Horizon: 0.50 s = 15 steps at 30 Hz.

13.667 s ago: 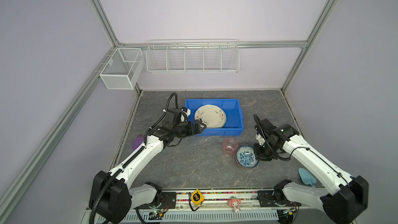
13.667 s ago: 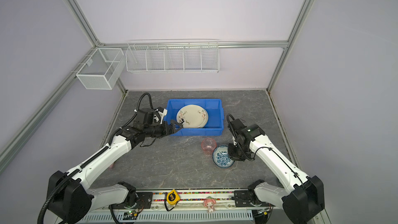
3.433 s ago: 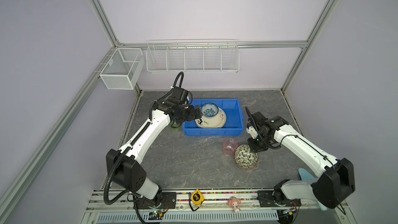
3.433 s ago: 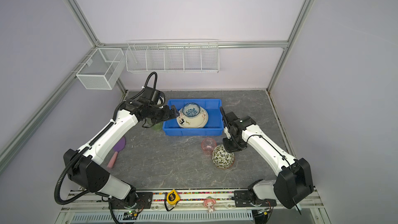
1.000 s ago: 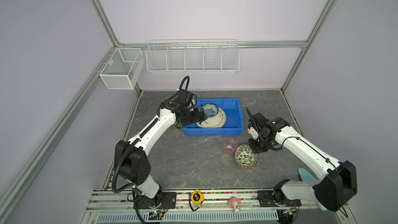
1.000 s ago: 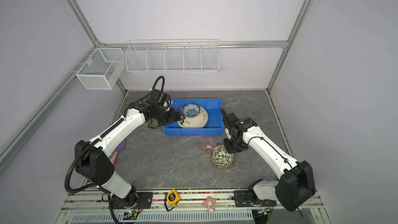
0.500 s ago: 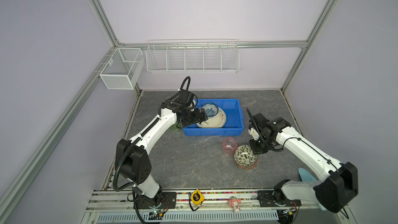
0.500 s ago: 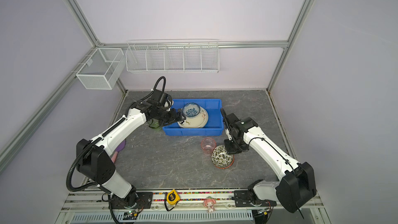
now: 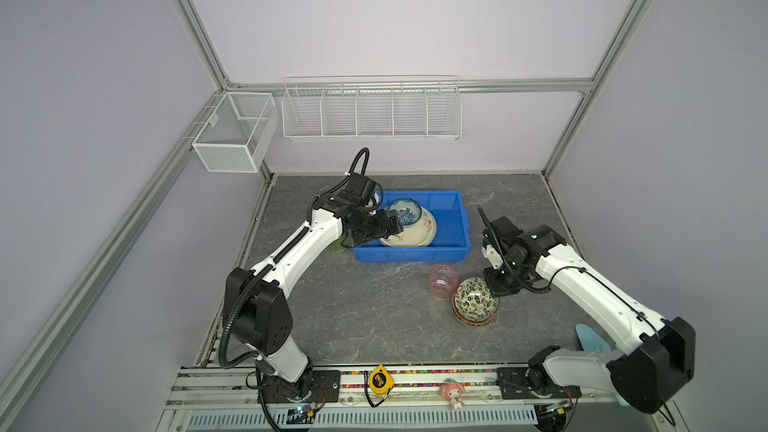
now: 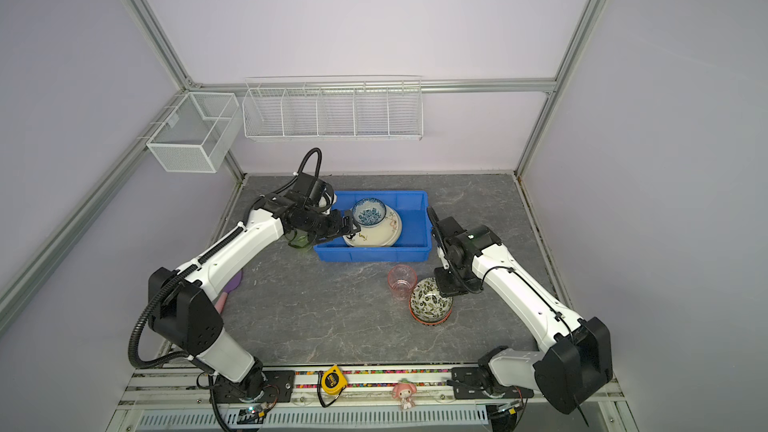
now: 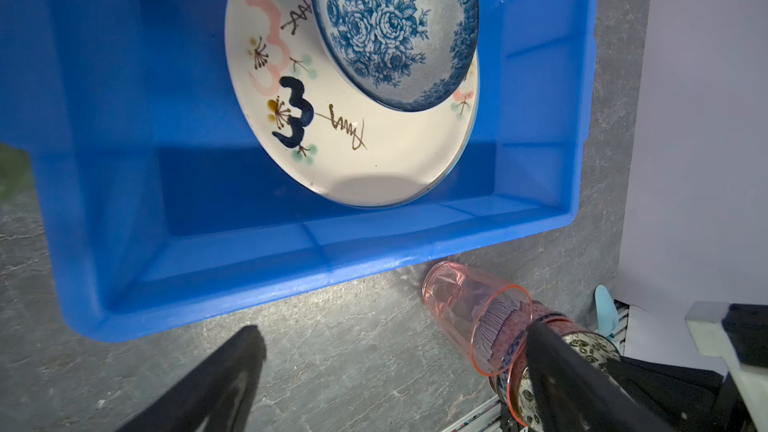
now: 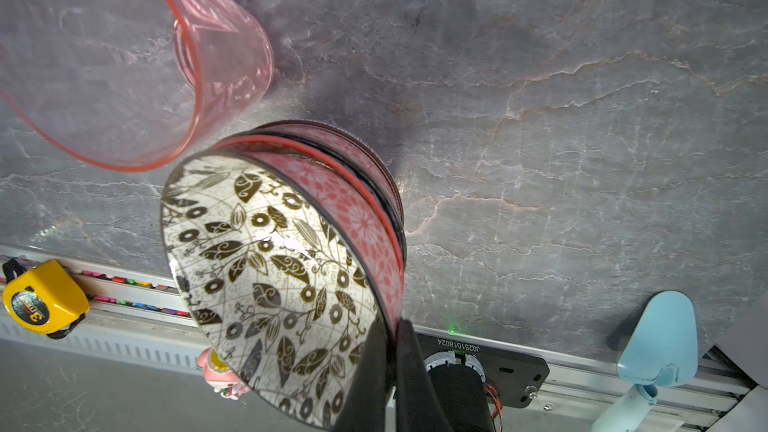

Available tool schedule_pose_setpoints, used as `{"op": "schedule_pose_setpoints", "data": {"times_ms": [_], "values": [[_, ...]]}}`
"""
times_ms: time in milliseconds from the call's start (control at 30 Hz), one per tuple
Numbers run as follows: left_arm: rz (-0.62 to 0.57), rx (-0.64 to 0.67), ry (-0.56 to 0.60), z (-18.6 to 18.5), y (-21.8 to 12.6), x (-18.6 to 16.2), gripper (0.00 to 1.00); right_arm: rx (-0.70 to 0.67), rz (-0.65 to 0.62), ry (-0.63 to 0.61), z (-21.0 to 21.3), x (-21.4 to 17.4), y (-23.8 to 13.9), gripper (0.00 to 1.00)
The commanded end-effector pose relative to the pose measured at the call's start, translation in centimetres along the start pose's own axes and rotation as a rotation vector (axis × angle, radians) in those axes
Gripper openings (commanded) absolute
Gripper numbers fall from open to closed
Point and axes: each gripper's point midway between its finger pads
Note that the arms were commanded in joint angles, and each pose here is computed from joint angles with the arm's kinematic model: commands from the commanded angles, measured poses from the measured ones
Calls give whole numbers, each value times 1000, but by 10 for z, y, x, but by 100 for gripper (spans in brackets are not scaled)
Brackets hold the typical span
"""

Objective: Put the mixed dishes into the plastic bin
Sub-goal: 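Grip the rim of the top leaf-print bowl with the right gripper, then reach the left gripper to the leaf-print bowl rim and grip it while right holds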

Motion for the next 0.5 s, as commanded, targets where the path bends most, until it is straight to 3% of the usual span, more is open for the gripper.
{"op": "schedule_pose_setpoints", "data": {"times_ms": [0,367,467], "values": [[12,-15,9,-7,2,-6,98,21,-29,7,1,-1,-16,7],[9,-90,75,-67,-8,-39,98,172,-12,47,17,1,-31,7],[20,-100,152,-89,-12,-52,98,194,-17,49,18,1,-37,7]]}}
Point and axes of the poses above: each gripper's point midway between its finger pads, its own y axis out along the fingers, its own z axis along the line the jaws close on, x = y × z, and after that the axes turned 8 degrees about y, right-handed
